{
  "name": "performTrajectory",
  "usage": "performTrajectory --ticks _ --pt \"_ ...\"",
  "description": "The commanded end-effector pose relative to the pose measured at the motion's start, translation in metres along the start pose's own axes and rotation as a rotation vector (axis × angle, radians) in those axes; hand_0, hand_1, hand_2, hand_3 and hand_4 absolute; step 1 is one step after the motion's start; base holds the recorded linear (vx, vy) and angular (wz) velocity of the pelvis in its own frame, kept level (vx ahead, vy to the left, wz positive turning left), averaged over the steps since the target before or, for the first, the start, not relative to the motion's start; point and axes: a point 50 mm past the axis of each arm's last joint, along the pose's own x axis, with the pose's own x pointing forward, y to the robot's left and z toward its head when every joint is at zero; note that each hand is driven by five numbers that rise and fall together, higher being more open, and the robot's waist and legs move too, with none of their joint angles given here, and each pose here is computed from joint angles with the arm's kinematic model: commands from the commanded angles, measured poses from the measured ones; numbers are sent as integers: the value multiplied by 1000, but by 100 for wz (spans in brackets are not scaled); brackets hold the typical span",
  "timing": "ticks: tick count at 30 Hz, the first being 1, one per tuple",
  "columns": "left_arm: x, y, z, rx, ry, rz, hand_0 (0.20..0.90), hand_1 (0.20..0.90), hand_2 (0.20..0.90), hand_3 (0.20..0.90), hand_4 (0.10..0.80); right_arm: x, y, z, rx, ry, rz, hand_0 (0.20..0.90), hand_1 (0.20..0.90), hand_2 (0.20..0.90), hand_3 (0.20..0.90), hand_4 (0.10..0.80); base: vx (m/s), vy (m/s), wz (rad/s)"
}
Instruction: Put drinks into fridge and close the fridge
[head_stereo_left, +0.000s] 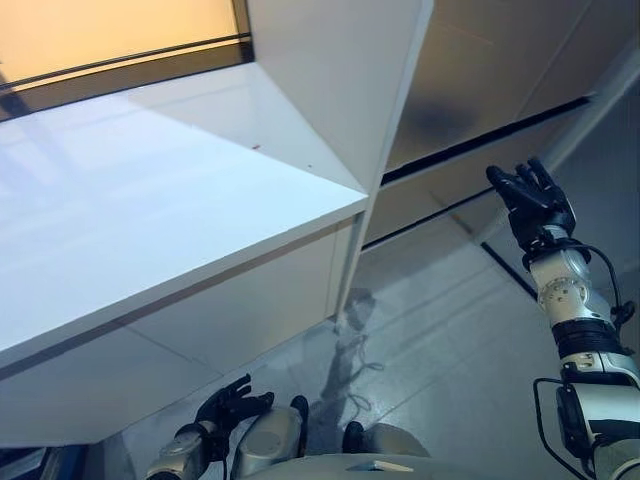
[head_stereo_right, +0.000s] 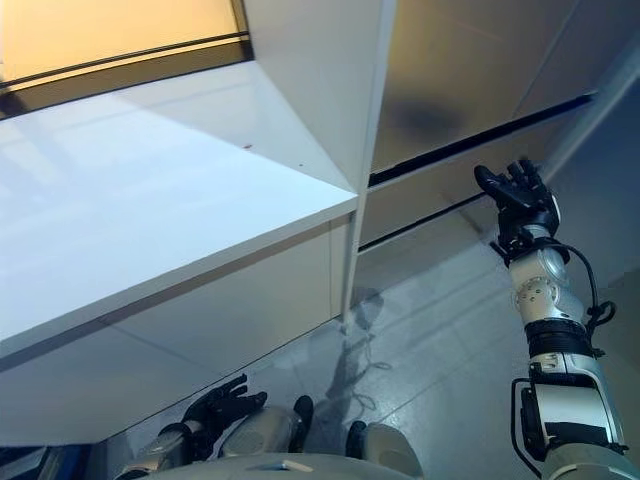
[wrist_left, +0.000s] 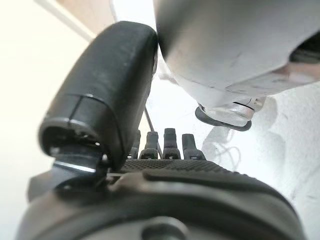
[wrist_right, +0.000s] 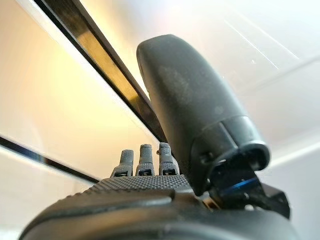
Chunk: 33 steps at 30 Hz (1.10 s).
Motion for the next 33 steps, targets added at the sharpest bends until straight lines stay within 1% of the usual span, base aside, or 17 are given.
performTrajectory --ticks 1,6,10,16,18,20,21,25,27,31,33 --pt "-7 2 -27 75 95 -12 900 900 900 900 800 -4 16 32 -42 -134 99 900 900 900 900 800 -109 -97 -37" --pt "-1 -5 -10 73 52 -30 900 900 900 900 800 -13 6 -5 -73 -10 103 900 900 900 900 800 -120 -80 -31" --pt "2 -11 -5 60 32 -42 900 900 900 900 800 -22 -3 -34 -87 88 97 900 900 900 900 800 -69 -28 -18" --pt "3 -16 -7 38 38 -34 900 900 900 900 800 -53 -35 -105 -161 340 44 900 900 900 900 800 -51 -9 -13" --pt "3 -15 -8 30 43 -30 900 900 900 900 800 -60 -41 -116 -168 382 33 900 900 900 900 800 0 0 0" --pt "3 -13 -10 6 47 -12 900 900 900 900 800 -80 -56 -147 -190 510 8 900 900 900 900 800 0 0 0" --pt "3 -12 -10 -2 48 -6 900 900 900 900 800 -84 -59 -153 -193 538 -2 900 900 900 900 800 0 0 0" --pt "4 -12 -11 -31 61 0 900 900 900 900 800 -123 -79 -196 -216 713 -75 900 900 900 900 800 -28 -1 2" --pt "4 -12 -13 -40 66 0 900 900 900 900 800 -135 -85 -207 -239 761 -93 900 900 900 900 800 -20 3 4" --pt "3 -16 -25 -74 101 11 900 900 900 900 800 -189 -103 -243 -294 989 -182 900 900 900 900 800 -2 24 9" --pt "2 -19 -31 -72 123 13 900 900 900 900 800 -209 -109 -253 -345 1086 -199 900 900 900 900 800 20 46 11"
